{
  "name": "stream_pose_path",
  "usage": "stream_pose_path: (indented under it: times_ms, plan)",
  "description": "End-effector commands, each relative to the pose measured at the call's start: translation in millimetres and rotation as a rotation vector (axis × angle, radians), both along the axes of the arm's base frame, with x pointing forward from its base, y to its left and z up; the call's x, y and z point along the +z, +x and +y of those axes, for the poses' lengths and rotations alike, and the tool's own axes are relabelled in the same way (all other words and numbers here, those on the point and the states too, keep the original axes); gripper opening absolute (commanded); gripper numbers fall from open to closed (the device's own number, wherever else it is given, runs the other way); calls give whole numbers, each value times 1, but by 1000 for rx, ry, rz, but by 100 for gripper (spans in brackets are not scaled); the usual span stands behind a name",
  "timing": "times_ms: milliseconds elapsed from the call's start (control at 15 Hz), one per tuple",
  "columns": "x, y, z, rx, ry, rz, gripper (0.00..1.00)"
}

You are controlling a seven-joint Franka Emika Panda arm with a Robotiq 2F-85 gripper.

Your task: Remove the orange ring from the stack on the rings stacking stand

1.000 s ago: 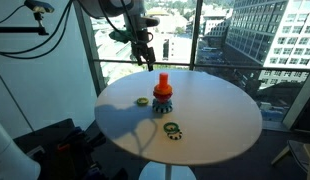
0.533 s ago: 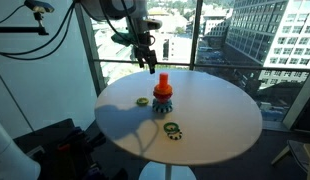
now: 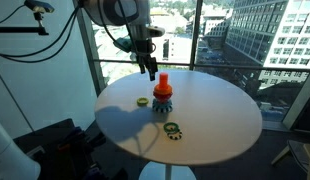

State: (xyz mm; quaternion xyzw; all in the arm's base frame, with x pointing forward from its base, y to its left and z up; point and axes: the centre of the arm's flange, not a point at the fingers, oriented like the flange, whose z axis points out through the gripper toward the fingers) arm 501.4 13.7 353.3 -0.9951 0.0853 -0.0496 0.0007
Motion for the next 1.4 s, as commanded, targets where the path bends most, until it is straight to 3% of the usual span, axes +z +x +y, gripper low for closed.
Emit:
stream_pose_path:
  times_ms: [0, 333, 1333]
  plan:
    - [-13, -2, -18, -72, -21, 21, 100]
    - [-32, 2, -30, -99, -9, -1, 100]
    - [-63, 24, -24, -89, 0, -89, 100]
